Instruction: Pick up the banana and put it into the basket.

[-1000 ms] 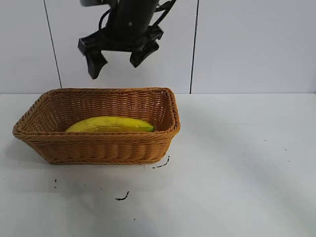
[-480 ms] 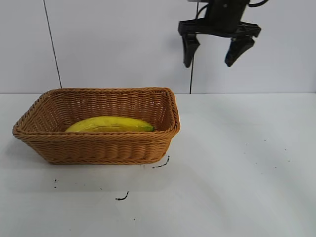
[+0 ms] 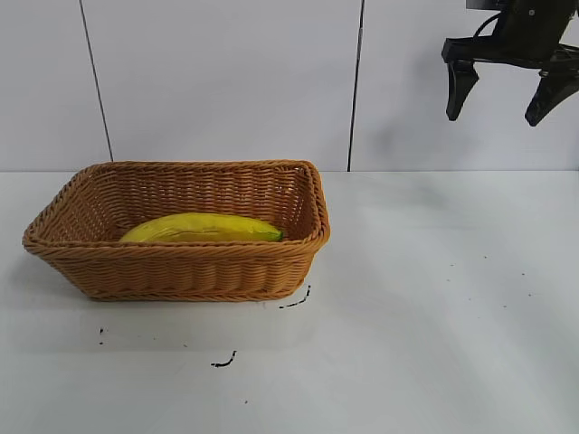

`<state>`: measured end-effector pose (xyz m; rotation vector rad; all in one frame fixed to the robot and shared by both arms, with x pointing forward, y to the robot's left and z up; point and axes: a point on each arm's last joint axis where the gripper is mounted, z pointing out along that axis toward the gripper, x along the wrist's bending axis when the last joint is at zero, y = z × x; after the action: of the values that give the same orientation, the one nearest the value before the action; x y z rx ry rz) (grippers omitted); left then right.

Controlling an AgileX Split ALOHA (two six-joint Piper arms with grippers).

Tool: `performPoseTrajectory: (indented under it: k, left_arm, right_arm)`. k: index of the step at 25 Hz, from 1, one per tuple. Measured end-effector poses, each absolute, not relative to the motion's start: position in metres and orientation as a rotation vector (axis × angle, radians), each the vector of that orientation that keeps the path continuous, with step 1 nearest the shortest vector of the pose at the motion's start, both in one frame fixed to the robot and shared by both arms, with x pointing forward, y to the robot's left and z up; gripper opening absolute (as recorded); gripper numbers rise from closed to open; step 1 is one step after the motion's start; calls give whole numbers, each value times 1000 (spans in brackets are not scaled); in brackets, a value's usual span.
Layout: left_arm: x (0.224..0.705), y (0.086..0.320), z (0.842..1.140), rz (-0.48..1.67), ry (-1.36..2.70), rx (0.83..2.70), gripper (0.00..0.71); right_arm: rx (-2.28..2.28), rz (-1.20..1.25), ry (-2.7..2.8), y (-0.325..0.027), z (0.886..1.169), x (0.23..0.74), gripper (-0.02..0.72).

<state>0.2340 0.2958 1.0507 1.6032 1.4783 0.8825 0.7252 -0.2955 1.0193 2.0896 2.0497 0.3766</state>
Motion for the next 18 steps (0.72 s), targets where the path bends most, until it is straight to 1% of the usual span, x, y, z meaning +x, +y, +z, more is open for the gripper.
performPoseTrajectory:
  k: [5, 9, 12, 18]
  left_arm:
    - [234, 296, 1051, 883, 1478, 1603, 690]
    - [234, 296, 1051, 883, 1478, 1603, 690]
    - [234, 296, 1051, 883, 1478, 1603, 690]
    - [234, 296, 1051, 883, 1478, 1603, 690]
  right_arm:
    - [2174, 295, 2127, -293, 1006, 695, 692]
    - [2191, 216, 2193, -292, 1011, 653, 692]
    - [2220, 183, 2217, -292, 1019, 614, 692]
    - [2141, 224, 2280, -275, 1051, 527, 692]
